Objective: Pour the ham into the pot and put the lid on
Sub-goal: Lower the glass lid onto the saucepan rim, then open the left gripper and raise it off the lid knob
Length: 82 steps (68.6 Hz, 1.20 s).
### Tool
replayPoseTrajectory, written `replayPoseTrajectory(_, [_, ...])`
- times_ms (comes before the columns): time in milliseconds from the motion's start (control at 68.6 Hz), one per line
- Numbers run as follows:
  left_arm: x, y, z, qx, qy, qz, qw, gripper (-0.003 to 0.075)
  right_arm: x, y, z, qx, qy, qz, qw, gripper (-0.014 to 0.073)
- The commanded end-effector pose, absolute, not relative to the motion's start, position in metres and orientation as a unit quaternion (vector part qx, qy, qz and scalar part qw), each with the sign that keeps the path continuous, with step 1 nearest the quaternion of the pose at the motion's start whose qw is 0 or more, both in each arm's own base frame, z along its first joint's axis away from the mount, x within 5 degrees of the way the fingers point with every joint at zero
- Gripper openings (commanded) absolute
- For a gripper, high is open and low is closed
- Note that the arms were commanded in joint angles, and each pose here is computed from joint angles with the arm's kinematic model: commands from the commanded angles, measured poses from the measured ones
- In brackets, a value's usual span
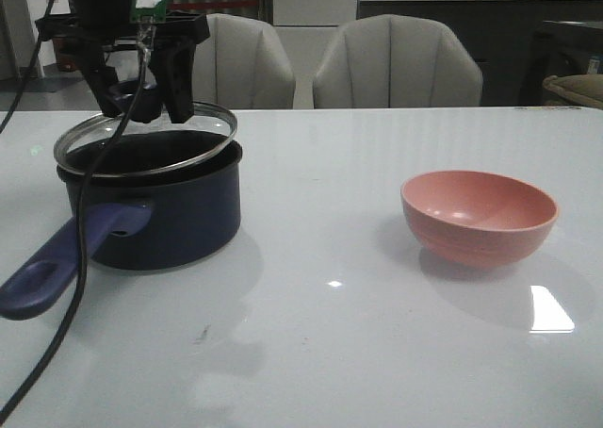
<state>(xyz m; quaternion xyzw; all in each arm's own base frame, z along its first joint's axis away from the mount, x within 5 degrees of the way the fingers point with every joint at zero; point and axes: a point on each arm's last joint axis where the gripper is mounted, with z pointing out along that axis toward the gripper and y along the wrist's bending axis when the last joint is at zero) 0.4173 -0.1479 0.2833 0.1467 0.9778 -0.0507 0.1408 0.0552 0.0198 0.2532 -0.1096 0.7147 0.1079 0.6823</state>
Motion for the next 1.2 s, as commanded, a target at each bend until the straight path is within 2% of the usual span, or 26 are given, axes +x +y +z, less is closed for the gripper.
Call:
replayPoseTrajectory(0, [0.407, -0.147, 0.316, 0.151, 0.972, -0.059, 0.172, 0.0262, 0.056, 0.018, 0.268, -0.100, 0.685, 0.104, 0.714, 0.0160])
replayPoseTrajectory(117, [0.407, -0.147, 0.316, 0.152, 0.972, -0.059, 0.171, 0.0293, 0.056, 0.018, 0.268, -0.100, 0.685, 0.104, 0.714, 0.0160])
replayPoseTrajectory(335, [0.407, -0.147, 0.316, 0.152, 0.972, -0.059, 0.171, 0.0481, 0.056, 0.018, 0.268, -0.100, 0.685, 0.104, 0.714, 0.0160])
replayPoseTrajectory(423, [0.407, -0.147, 0.316, 0.152, 0.972, -0.059, 0.171, 0.0503, 0.056, 0.018, 0.268, -0.100, 0.685, 0.104, 0.714, 0.0160])
replayPoseTrajectory(671, [0.408, -0.147, 0.314, 0.152, 0.972, -0.060, 0.169, 0.0503, 0.056, 0.018, 0.268, -0.100, 0.685, 0.104, 0.714, 0.0160])
replayPoseTrajectory(860, [0.413, -0.153, 0.297, 0.149, 0.975, -0.079, 0.146, 0.0510, 0.056, 0.018, 0.268, -0.100, 0.685, 0.104, 0.714, 0.0160])
replayPoseTrajectory(1094, [0.416, -0.155, 0.292, 0.148, 0.976, -0.081, 0.140, 0.0682, 0.056, 0.018, 0.268, -0.100, 0.685, 0.104, 0.714, 0.0160])
replayPoseTrajectory(1181, [0.416, -0.154, 0.293, 0.148, 0.976, -0.078, 0.142, 0.0691, 0.056, 0.018, 0.268, -0.100, 0.685, 0.104, 0.714, 0.0160])
